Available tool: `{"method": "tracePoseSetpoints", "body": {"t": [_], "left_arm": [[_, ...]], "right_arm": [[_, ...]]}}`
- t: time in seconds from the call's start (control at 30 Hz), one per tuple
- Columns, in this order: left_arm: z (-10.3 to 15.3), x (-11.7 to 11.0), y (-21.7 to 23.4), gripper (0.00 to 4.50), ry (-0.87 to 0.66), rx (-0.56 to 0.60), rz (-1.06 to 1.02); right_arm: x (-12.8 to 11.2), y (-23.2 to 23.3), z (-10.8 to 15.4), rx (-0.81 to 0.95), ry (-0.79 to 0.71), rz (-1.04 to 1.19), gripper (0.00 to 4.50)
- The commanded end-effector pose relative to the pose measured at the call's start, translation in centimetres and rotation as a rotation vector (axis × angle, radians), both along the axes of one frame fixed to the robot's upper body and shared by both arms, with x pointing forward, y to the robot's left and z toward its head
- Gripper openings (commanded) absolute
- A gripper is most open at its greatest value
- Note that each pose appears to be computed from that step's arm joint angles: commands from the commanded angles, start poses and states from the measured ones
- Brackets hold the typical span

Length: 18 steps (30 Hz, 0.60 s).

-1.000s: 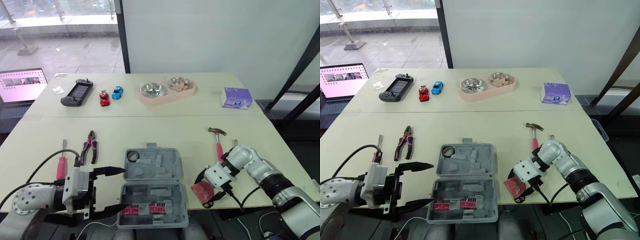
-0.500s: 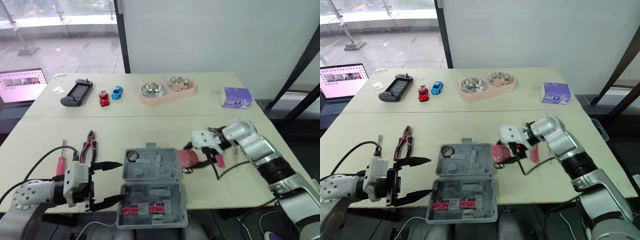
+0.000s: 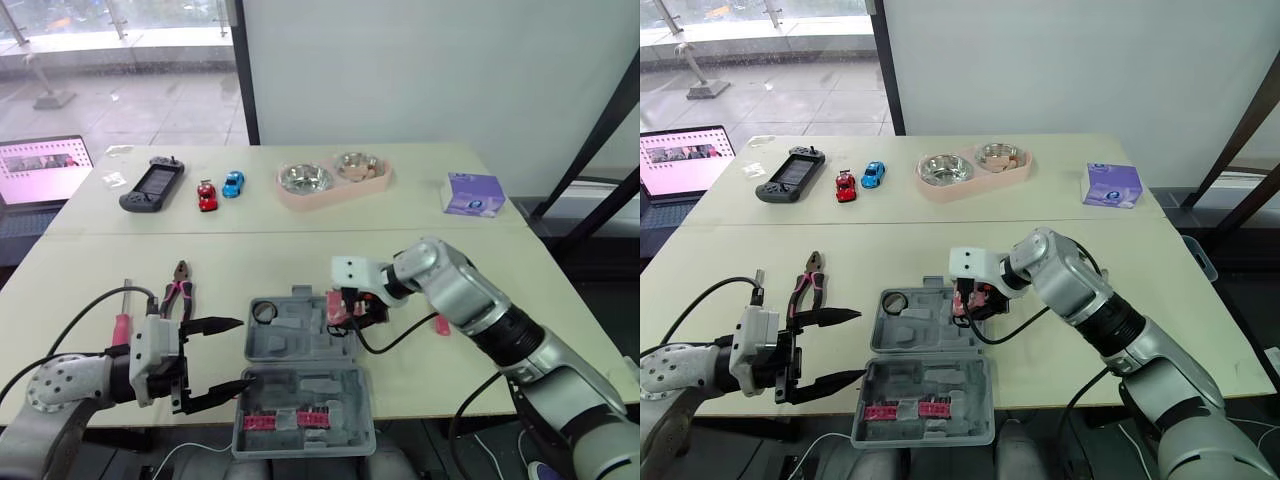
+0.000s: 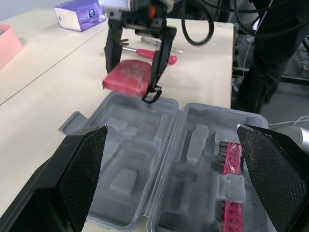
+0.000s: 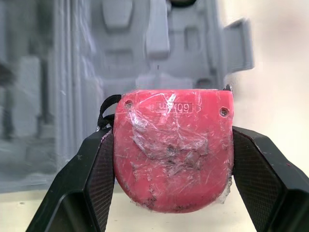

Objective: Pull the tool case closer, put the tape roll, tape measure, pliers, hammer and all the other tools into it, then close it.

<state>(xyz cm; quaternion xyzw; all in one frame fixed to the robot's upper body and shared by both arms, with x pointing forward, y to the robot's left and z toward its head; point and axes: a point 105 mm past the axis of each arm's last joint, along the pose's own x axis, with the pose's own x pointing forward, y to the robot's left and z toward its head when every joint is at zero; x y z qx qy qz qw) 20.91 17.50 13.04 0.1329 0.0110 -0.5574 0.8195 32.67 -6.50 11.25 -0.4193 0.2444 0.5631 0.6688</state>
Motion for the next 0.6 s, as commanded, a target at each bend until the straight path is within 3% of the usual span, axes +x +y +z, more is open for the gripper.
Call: {"method": "tracePoseSetpoints", "body": {"t": [0.03, 0.4, 0.6], "left_arm": [[0.5, -0.1, -0.1, 4.5, -0.022, 0.012, -0.006], [0.4, -0.1, -0.3, 4.5, -0.012, 0.013, -0.005], [0.2, -0.5, -0.4, 4.5, 0.007, 0.015, -0.021]], "right_arm": [[0.3, 0.6, 0.0, -0.012, -0.054, 0.037, 2.92], [1.5, 1.3, -2.2, -0.109, -0.088, 0.085, 2.92], [1.5, 1.9, -2.0, -0.113, -0.09, 0.096, 2.92]]}}
